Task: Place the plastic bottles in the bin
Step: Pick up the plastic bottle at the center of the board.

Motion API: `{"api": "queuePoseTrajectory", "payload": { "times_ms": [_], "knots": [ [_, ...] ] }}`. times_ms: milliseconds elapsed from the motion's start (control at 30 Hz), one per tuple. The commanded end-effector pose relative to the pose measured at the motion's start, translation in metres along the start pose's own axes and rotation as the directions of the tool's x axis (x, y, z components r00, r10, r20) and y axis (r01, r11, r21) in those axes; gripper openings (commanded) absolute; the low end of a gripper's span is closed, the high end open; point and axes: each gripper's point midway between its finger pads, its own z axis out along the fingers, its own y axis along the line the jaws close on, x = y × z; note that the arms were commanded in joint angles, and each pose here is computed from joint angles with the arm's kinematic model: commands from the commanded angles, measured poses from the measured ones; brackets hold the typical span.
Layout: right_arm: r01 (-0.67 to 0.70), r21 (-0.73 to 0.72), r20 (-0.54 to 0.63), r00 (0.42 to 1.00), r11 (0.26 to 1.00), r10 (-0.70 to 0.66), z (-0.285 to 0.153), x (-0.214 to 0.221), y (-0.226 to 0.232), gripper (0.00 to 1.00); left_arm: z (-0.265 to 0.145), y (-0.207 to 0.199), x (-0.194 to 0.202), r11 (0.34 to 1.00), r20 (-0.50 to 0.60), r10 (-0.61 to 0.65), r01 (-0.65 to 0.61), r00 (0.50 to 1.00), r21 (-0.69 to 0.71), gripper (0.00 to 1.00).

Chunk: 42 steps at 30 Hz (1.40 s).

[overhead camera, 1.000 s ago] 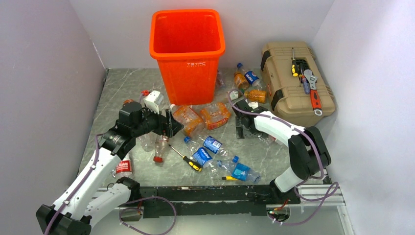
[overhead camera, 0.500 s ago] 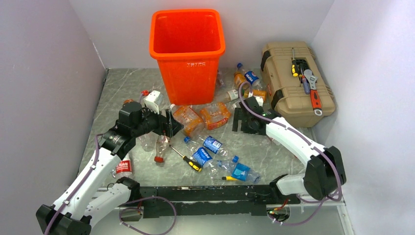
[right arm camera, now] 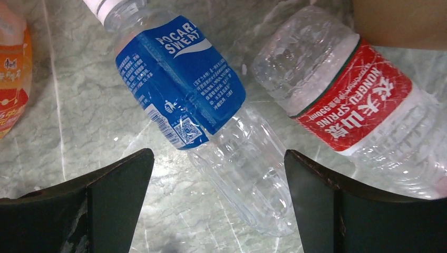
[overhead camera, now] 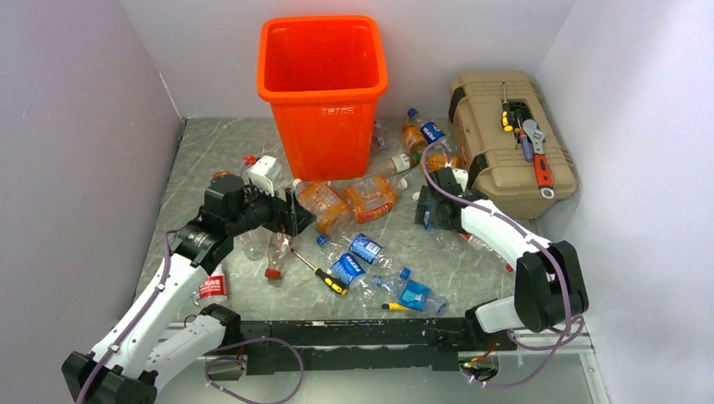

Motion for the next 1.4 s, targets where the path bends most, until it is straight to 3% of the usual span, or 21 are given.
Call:
{"api": "queuePoseTrajectory", "payload": {
  "times_ms": [0,300,433,567,700,767,833,933,1000,1067,1200,1367],
  "knots": [
    [0.005,-0.094,0.005,1.0,0.996,-0.004,0.001,0.001,0.016,1.0,-0.007,-0.014,-0.021,0.999,0.06,0.02,-0.023,0.998,0.041,0.93],
    [-0.002,-0.048,-0.14,0.99,0.999,-0.004,0.021,0.058,0.0,0.99,-0.006,-0.013,-0.02,0.999,0.054,0.018,-0.02,0.998,0.039,0.93],
    [-0.008,-0.078,-0.146,0.989,0.997,-0.003,0.019,0.066,0.003,0.92,-0.004,-0.011,-0.019,0.999,0.047,0.015,-0.016,0.999,0.028,0.92],
    [-0.005,-0.121,-0.125,0.992,0.993,-0.011,0.012,0.065,0.008,0.76,-0.006,-0.005,-0.021,1.0,0.059,0.007,-0.007,0.998,-0.013,0.91],
    [0.014,-0.177,-0.063,0.998,0.984,-0.025,-0.004,0.054,0.018,0.62,-0.01,0.003,-0.028,0.998,0.094,-0.002,0.009,0.996,-0.07,0.93],
    [0.049,-0.243,0.033,0.999,0.969,-0.042,-0.026,0.04,0.032,0.59,-0.014,0.005,-0.036,0.995,0.142,-0.016,0.029,0.99,-0.093,0.98],
    [0.107,-0.312,0.179,0.982,0.944,-0.052,-0.059,0.021,0.048,0.57,-0.023,0.012,-0.049,0.979,0.241,-0.111,0.148,0.964,-0.141,1.0],
    [0.242,-0.48,0.41,0.912,0.843,-0.029,-0.126,0.003,0.079,0.54,-0.045,0.003,-0.078,0.979,0.404,-0.124,0.179,0.906,-0.101,1.0],
    [0.341,-0.607,0.528,0.848,0.718,0.043,-0.175,-0.002,0.095,0.52,-0.055,-0.018,-0.093,0.989,0.469,-0.131,0.148,0.874,0.002,1.0],
    [0.435,-0.692,0.594,0.796,0.576,0.113,-0.215,0.001,0.109,0.52,-0.061,-0.051,-0.106,0.988,0.497,-0.108,0.035,0.861,0.153,0.99],
    [0.565,-0.745,0.652,0.73,0.356,0.207,-0.263,0.014,0.129,0.5,-0.071,-0.109,-0.135,0.917,0.475,-0.098,-0.106,0.874,0.385,1.0],
    [0.63,-0.742,0.671,0.689,0.229,0.276,-0.285,0.024,0.146,0.49,-0.064,-0.146,-0.161,0.814,0.389,-0.105,-0.146,0.915,0.562,0.99]
  ]
}}
